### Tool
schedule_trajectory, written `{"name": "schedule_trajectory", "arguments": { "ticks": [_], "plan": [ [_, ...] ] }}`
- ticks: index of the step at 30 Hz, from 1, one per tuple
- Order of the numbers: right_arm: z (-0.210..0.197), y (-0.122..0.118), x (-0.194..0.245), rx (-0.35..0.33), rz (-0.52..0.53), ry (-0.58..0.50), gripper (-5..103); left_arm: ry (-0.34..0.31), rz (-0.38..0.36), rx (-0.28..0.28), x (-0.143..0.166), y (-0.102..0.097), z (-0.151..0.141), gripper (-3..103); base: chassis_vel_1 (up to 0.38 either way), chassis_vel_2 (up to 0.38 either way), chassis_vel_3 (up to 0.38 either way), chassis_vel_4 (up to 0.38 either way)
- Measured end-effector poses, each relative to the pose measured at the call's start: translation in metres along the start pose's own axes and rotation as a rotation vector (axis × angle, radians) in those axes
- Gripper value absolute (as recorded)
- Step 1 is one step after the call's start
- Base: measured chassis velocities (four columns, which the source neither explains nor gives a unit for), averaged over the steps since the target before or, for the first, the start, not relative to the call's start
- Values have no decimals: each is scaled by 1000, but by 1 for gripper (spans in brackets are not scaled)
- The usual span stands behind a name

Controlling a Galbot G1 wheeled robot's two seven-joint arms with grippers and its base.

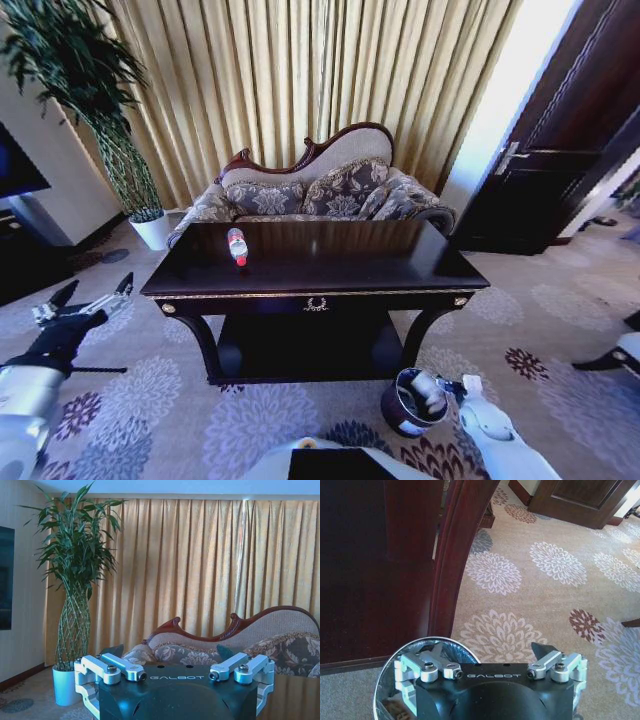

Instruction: Move to the front of the table and place the trash on the table into the trash bin.

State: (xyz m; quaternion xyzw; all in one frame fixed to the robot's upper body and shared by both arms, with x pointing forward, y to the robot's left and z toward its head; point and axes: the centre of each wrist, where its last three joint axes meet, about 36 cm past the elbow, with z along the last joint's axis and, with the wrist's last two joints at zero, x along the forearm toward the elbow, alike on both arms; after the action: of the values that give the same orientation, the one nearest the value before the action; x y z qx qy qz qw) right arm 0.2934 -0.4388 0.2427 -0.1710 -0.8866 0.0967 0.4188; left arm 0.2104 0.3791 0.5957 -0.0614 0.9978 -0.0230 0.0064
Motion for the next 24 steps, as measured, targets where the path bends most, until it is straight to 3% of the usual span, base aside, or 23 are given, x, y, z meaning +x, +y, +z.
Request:
{"name": "schedule_trajectory", "arguments": {
  "ticks": [18, 21, 24],
  "plan": [
    [-1, -1, 3, 0, -2, -6, 100, 2, 0, 0, 1, 0, 0, 100, 0, 0, 0, 0],
    [-10, -2, 9, -20, -11, -35, 100, 2, 0, 1, 1, 0, 0, 100, 0, 0, 0, 0],
    [-54, -2, 41, -80, -70, -174, 100, 2, 0, 1, 1, 0, 1, 100, 0, 0, 0, 0]
  ]
}}
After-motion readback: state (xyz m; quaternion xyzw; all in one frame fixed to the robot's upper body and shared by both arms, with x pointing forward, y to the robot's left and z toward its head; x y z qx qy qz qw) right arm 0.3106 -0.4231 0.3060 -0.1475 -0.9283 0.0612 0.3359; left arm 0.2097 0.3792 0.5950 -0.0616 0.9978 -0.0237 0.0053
